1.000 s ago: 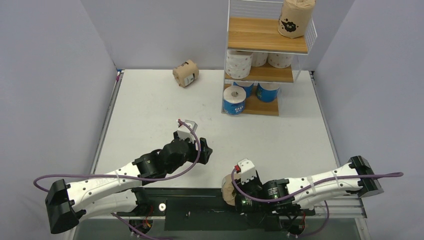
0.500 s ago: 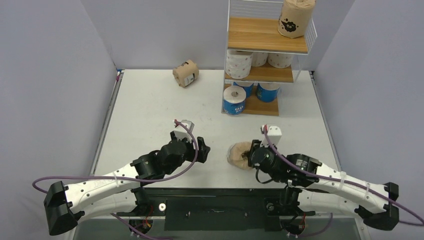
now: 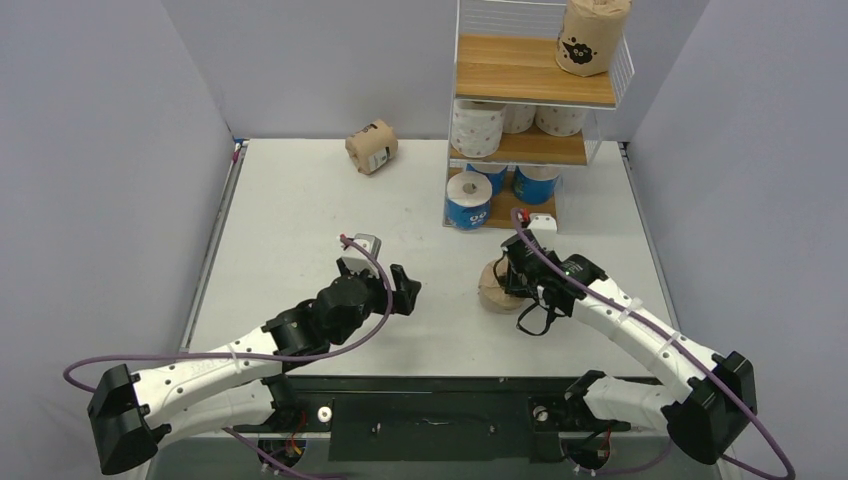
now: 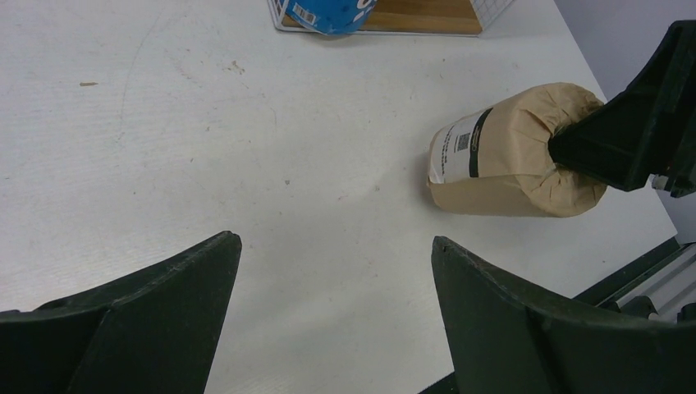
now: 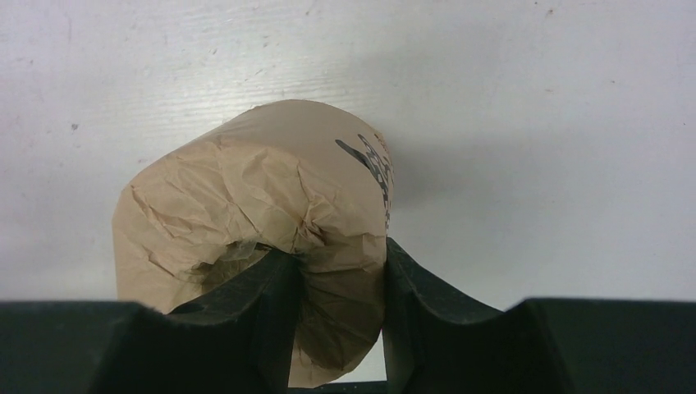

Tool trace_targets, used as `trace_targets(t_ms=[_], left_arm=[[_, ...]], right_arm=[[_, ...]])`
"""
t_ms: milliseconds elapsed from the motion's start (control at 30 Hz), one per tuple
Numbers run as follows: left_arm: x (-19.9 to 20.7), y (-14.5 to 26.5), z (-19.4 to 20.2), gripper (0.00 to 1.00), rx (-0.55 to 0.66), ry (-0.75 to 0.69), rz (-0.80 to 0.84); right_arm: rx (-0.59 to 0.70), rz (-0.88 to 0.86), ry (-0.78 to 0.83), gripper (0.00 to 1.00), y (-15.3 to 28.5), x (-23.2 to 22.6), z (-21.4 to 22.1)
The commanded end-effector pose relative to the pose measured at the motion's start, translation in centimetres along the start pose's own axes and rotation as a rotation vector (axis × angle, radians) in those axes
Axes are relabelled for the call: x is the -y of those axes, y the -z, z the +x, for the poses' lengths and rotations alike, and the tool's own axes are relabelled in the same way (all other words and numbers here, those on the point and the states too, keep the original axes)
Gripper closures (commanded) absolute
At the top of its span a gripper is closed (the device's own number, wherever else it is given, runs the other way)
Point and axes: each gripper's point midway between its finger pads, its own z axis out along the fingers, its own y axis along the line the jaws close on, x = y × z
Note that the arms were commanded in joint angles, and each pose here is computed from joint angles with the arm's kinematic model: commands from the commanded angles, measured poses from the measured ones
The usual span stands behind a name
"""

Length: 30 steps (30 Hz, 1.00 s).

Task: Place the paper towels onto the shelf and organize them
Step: Place the paper towel at the center of the board.

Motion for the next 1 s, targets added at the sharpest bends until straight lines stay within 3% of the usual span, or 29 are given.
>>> trace_targets(t_ms=[0,367,533,667,767,967], left_arm=[[1.3,-0.9,-0.6,0.15,0.038,0.051,0.051],[1.6,-1.9,0.7,0.15,0.007,0.054,0.062],[1.3,-2.0,0.6,0.15,0.009,0.054,0.055],[1.2,-2.2,0.7,0.14,0.007,0.044,0.051],[1.4,-2.4,0.9,0.15,0.0,0.049,0.057],[1.9,-2.8,1.2,0.14,-0.01,0.063,0.072]], right_arm=[[0.029,-0.041,-0.047,0.67,-0.9,-0.3,-2.4],[-0.019,-0.015,-0.088,0.6,-2.8,0.6,-2.4],[0.022,-0.033,-0.142,0.29,-1.8,0.9,-3.3],[0.093,-0.109,-0.234,0.17,-0.1,0.0,-4.9],[0.147,-0.108,-0.31,0.15,0.7,0.7,-5.7],[0.107,-0.115,-0.472,0.18,-0.6,2.9,-4.0]])
